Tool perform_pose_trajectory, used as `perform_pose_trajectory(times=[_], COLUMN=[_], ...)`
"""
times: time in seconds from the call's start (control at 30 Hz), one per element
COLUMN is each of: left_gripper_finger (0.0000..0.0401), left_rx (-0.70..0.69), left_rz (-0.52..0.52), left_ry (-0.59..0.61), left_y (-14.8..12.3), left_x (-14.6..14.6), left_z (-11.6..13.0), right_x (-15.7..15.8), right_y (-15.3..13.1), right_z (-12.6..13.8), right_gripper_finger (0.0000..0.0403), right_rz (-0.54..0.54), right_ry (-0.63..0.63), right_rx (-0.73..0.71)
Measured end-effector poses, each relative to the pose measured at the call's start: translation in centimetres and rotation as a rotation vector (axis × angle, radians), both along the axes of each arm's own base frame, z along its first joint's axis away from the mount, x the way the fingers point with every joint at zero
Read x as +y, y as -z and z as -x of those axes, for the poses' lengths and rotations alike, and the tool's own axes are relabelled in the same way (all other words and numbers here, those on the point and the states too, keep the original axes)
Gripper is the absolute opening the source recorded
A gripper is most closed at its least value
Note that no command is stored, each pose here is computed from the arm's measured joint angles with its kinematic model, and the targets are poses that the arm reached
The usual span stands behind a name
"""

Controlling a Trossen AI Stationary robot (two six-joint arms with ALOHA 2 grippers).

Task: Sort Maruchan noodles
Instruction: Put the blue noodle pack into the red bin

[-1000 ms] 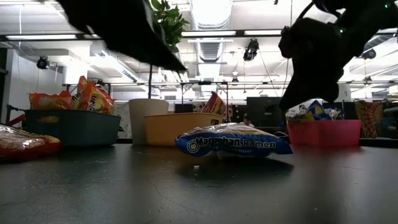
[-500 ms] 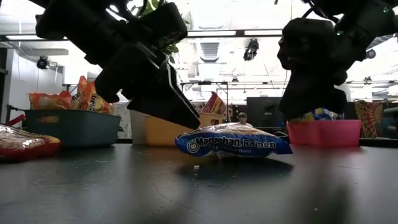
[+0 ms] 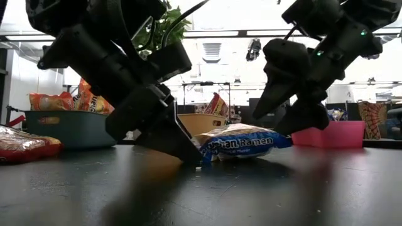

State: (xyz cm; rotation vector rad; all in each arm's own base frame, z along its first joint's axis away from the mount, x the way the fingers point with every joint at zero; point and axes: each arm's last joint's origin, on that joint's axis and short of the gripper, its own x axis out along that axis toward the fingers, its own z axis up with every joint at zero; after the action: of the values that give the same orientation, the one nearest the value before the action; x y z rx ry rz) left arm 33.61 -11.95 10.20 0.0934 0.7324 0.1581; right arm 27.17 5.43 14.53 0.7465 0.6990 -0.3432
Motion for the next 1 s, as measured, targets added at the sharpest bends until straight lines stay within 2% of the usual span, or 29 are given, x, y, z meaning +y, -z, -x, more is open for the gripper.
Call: perform_pose_trajectory(times=[0.13,0.33,0.43,0.63,1.0], left_gripper_finger=[0.0232,0.0232,0.0232,0.0232,0.0232], left_rx=[0.0,0.008,0.01,0.01,-0.006], left_rz=[0.015,0.017,0.017,0.018,0.018], left_ry=[-0.013,-0.011,-0.012,-0.011,-0.001], left_y=[0.4,0.5,0.5,0.6,0.5], left_x=[0.0,0.2,0.2,0.2,0.2], left_z=[-0.2,-0.1,-0.1,-0.1,-0.2], right_x=[-0.7,-0.8,-0.6,0.3,0.2], right_y=[-0.1,1.0,1.9,2.8,3.8], right_z=[-0.4,-1.2,-2.0,-3.7,-4.5], right_gripper_finger=[0.0328,0.0325,0.0324,0.0317,0.028], right_rz=[0.006,0.019,-0.012,-0.107,-0.115], right_ry=[-0.01,-0.032,-0.094,-0.249,-0.241], right_rx=[-0.022,-0.035,-0.074,-0.253,-0.274])
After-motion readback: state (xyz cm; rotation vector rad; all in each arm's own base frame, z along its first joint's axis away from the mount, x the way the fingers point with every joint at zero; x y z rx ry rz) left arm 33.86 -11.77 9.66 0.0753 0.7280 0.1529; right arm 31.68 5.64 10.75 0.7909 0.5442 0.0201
